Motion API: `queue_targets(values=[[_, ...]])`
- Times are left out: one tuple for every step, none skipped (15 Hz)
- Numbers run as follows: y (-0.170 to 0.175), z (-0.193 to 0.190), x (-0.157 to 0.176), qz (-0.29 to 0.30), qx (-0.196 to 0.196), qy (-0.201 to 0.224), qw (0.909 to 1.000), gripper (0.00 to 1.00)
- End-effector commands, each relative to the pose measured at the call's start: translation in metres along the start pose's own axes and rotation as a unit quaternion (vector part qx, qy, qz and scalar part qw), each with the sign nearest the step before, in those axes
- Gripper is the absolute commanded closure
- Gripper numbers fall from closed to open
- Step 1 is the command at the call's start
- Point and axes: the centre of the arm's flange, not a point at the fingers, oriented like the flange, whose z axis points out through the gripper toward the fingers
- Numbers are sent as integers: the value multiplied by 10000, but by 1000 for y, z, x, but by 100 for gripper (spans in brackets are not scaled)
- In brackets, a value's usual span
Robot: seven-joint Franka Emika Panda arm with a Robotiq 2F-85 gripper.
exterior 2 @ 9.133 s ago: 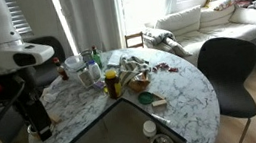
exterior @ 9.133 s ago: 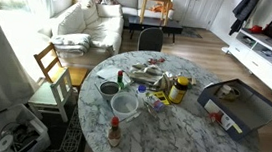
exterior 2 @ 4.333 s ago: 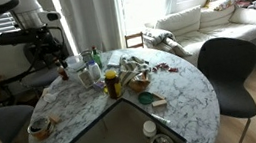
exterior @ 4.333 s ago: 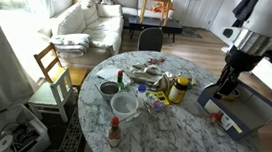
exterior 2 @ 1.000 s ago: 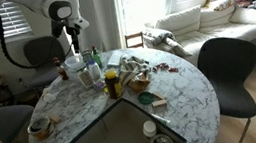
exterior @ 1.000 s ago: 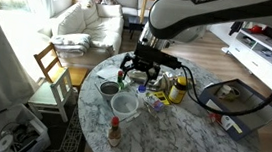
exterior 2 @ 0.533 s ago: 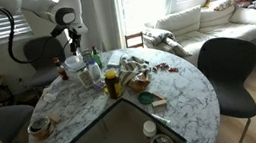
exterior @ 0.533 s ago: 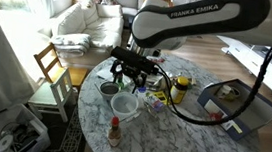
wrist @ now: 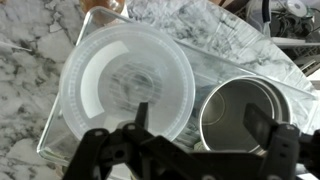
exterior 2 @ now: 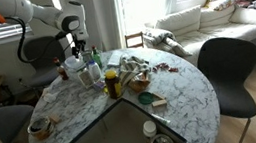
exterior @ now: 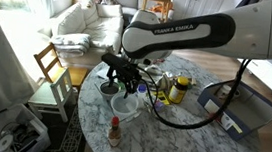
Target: Pick up the clear cup and silver cup together and put them in the box
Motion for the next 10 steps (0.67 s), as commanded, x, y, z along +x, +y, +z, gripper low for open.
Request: queue_targets(values=[[-17,17,3,309,68,196,9993,17],[-18,20,4,368,57,236,9990,29],[-19,22,4,408,50,269,9988,32],[-19,24,5,455,35,324,9984,42],[-19,27,6,491,4,415,9979,50],[-19,28,6,519,-17,477,9975,57],[-20,29,7,550,-37,534,9971,65],[-20,29,7,571,-53,603,9965,73],[-20,29,7,596,-60,634,9962,82],[-19,28,6,610,-53,663,9959,88]])
